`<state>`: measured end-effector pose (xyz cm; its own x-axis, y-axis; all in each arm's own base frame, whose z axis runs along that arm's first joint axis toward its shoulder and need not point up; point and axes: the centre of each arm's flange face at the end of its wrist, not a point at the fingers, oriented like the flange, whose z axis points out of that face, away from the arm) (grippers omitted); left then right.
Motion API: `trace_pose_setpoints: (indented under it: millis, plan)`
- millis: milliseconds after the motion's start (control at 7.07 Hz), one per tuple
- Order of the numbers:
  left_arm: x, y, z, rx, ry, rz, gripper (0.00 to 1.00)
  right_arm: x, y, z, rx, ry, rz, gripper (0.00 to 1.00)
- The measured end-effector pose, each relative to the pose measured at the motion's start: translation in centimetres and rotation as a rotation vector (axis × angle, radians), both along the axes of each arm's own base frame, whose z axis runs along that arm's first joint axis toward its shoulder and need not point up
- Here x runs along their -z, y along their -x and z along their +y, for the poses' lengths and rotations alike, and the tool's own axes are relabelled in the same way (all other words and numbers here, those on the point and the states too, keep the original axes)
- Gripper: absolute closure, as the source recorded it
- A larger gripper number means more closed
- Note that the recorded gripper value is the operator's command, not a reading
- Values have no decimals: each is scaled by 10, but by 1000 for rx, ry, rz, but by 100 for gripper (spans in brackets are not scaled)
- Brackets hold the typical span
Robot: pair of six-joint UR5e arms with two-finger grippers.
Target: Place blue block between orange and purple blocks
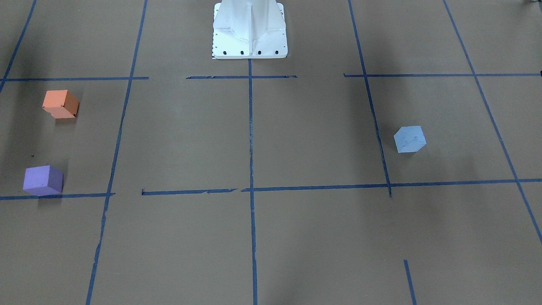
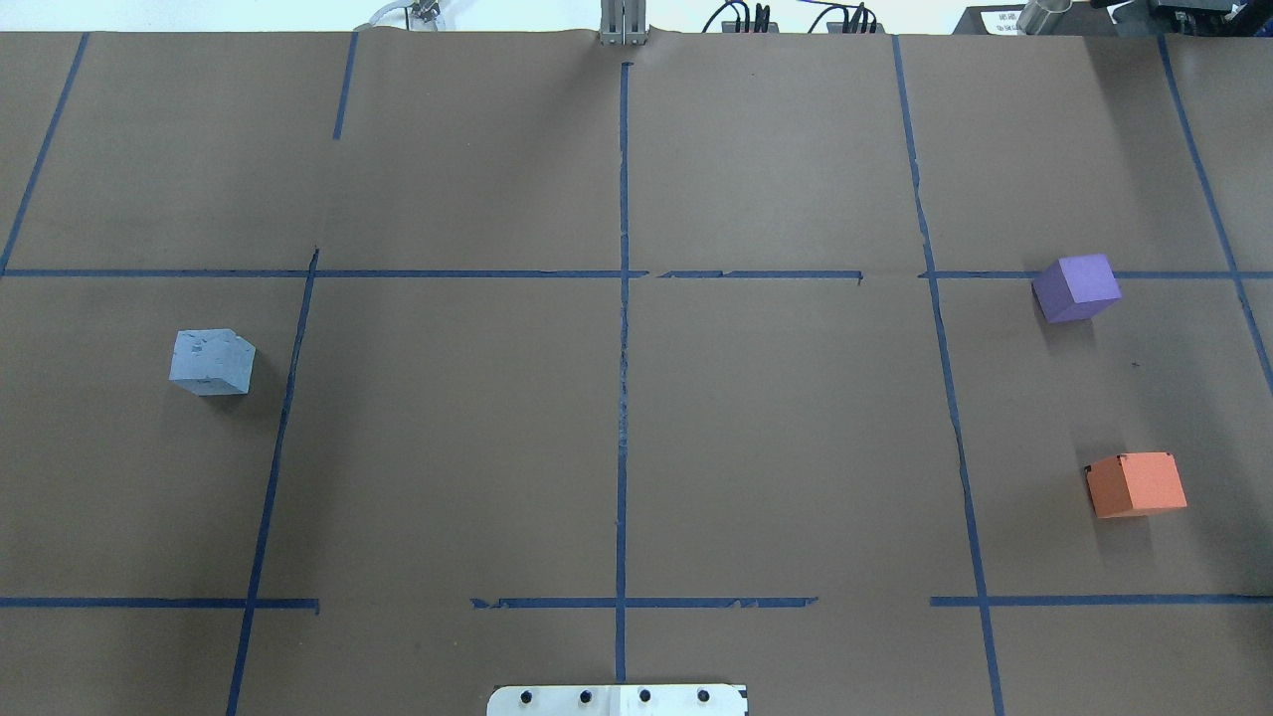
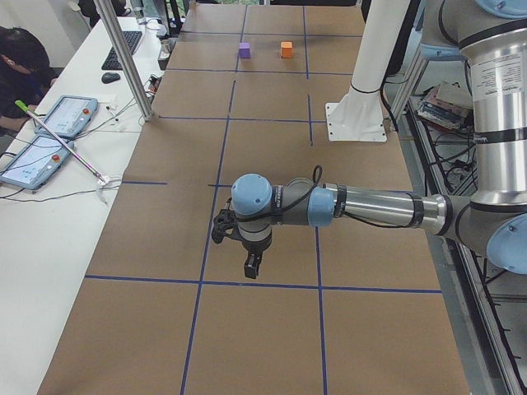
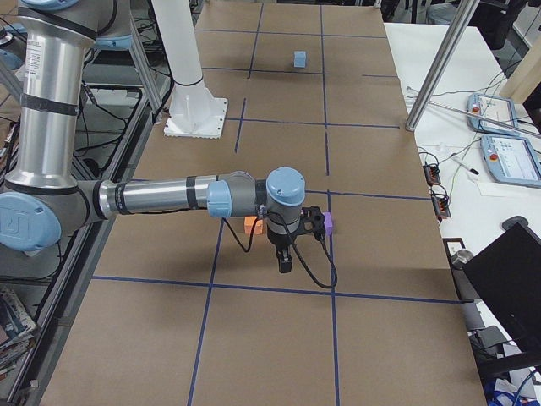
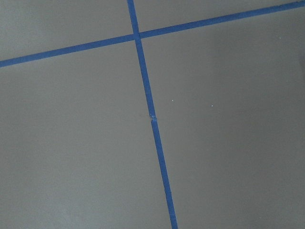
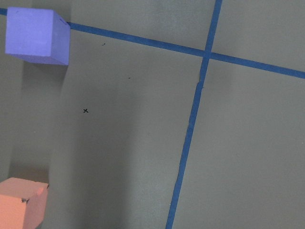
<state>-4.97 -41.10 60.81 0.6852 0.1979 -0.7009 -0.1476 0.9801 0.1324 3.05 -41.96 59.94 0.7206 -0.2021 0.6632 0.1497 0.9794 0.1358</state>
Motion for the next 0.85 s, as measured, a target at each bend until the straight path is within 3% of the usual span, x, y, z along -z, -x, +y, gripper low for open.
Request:
trace_pose_setpoints:
  millis: [424,848]
  plan:
    - [-1,-2,-4,-5,-2,-1,0,1,0,0,0,-2,0,0]
    - [14,-10,-86,-9,-113,9,0,1,0,-1,0,-2,0,0]
